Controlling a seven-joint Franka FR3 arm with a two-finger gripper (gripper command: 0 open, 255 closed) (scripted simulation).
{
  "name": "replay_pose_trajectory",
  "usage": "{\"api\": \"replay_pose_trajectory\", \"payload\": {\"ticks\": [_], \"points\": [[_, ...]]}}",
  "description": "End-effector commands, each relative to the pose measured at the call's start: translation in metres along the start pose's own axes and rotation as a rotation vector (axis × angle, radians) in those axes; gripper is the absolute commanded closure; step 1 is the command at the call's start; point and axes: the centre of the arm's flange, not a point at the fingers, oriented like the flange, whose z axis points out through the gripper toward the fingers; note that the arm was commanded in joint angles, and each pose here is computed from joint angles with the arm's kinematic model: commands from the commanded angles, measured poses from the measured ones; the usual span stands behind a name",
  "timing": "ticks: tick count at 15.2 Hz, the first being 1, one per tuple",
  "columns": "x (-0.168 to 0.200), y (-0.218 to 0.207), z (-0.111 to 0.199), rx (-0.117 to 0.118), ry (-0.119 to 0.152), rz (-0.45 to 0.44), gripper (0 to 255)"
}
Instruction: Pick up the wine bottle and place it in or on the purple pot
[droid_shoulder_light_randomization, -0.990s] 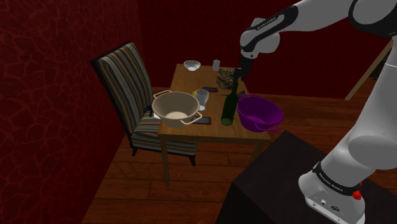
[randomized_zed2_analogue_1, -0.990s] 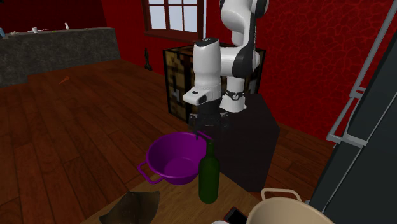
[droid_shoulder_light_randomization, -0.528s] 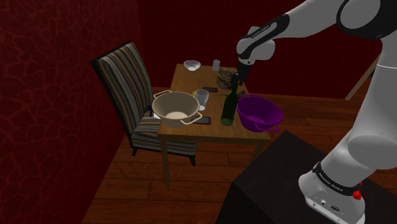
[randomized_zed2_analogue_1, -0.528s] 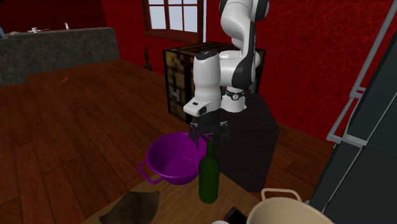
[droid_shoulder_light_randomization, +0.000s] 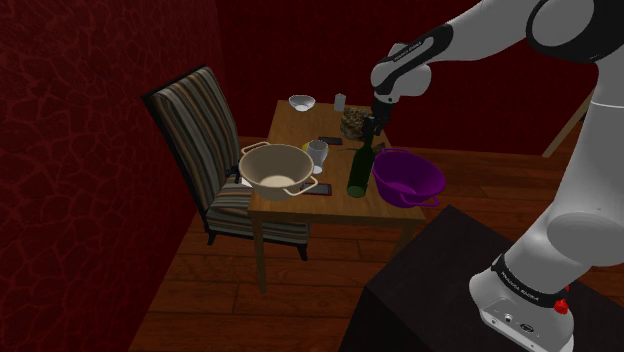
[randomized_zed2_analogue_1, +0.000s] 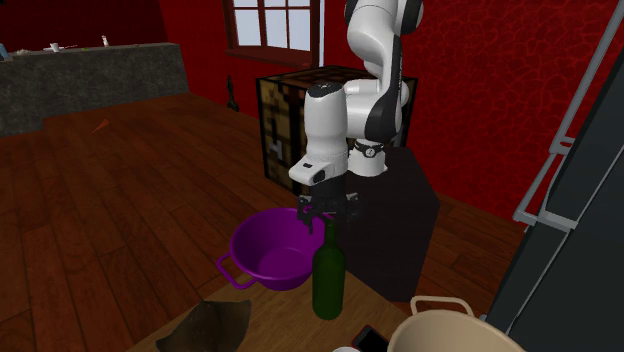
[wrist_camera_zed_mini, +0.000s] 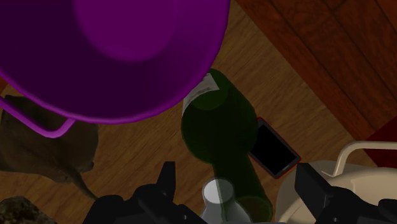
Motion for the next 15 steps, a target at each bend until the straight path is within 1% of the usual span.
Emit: {"api": "replay_pose_trajectory", "payload": {"ticks": [1, 10, 15], "points": [[0.0, 0.0, 0.0, 0.0, 0.0, 0.0, 255], [0.0, 0.0, 0.0, 0.0, 0.0, 0.0, 255], [0.002, -0.002, -0.026, 0.0, 0.0, 0.0, 255]]}}
